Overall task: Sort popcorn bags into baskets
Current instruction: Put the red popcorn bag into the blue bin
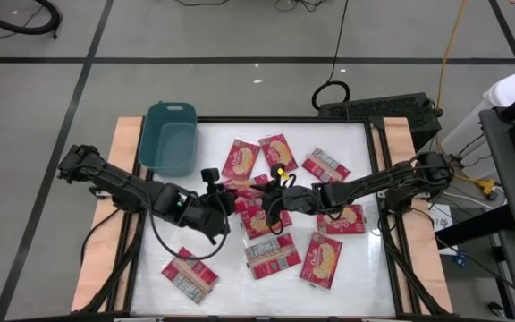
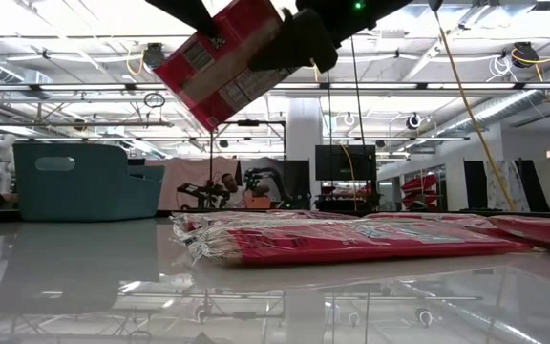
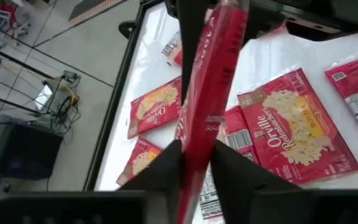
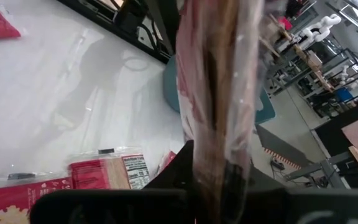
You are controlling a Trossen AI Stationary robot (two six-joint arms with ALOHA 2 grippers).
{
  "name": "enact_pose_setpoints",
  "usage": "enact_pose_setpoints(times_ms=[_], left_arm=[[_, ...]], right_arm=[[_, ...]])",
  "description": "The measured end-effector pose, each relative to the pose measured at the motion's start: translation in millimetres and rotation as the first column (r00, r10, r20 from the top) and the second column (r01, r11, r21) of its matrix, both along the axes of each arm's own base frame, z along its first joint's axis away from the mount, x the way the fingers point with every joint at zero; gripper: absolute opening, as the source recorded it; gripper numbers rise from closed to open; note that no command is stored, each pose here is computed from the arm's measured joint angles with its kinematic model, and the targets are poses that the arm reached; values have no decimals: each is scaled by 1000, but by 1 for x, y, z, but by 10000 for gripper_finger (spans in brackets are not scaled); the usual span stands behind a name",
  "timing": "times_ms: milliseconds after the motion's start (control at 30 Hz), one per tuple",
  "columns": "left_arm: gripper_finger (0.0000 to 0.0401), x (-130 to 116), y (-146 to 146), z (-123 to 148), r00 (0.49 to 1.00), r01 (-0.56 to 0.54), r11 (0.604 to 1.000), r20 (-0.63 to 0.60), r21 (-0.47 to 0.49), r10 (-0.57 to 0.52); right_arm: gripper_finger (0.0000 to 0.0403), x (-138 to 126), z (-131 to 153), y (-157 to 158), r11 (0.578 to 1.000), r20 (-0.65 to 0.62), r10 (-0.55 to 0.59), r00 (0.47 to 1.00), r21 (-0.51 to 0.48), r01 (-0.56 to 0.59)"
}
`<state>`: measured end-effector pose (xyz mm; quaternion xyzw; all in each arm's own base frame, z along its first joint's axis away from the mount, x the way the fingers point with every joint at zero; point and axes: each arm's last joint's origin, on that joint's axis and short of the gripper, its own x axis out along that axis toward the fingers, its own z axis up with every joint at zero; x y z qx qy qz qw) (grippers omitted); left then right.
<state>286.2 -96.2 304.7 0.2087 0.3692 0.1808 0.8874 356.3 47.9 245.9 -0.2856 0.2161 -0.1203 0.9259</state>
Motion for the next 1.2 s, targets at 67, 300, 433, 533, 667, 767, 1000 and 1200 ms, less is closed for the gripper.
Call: enact_pose_setpoints(times_ms=[67,300,433,533,667,767,1000,1200], left_arm=[[52,0,0,0,1000,6,1000,-5,-4,-6],[52,4,8,-1,999,35,998,-30,-59,-36],[125,5,10,-1,999,27,997,-24,-66,-29],[176,6,10,0,1000,18,998,-7,-62,-18],[175,6,10,0,1000,22,999,-10,-43,-22],[119,6,10,0,999,42,999,-27,-18,-43],[25,6,10,0,995,78,996,-59,33,-76],[26,3,12,4,989,123,989,-92,86,-115]], right_arm=[[15,0,0,0,1000,4,-1,1000,4,1],[15,0,0,0,1000,7,19,1000,16,-20],[15,1,2,0,1000,25,20,999,19,-20],[15,1,2,0,1000,28,20,999,20,-21],[15,1,2,0,1000,25,20,999,19,-20],[15,1,3,0,1000,34,20,999,21,-21],[16,1,3,0,998,48,2,999,57,-5],[55,0,2,3,990,74,-80,994,120,71]])
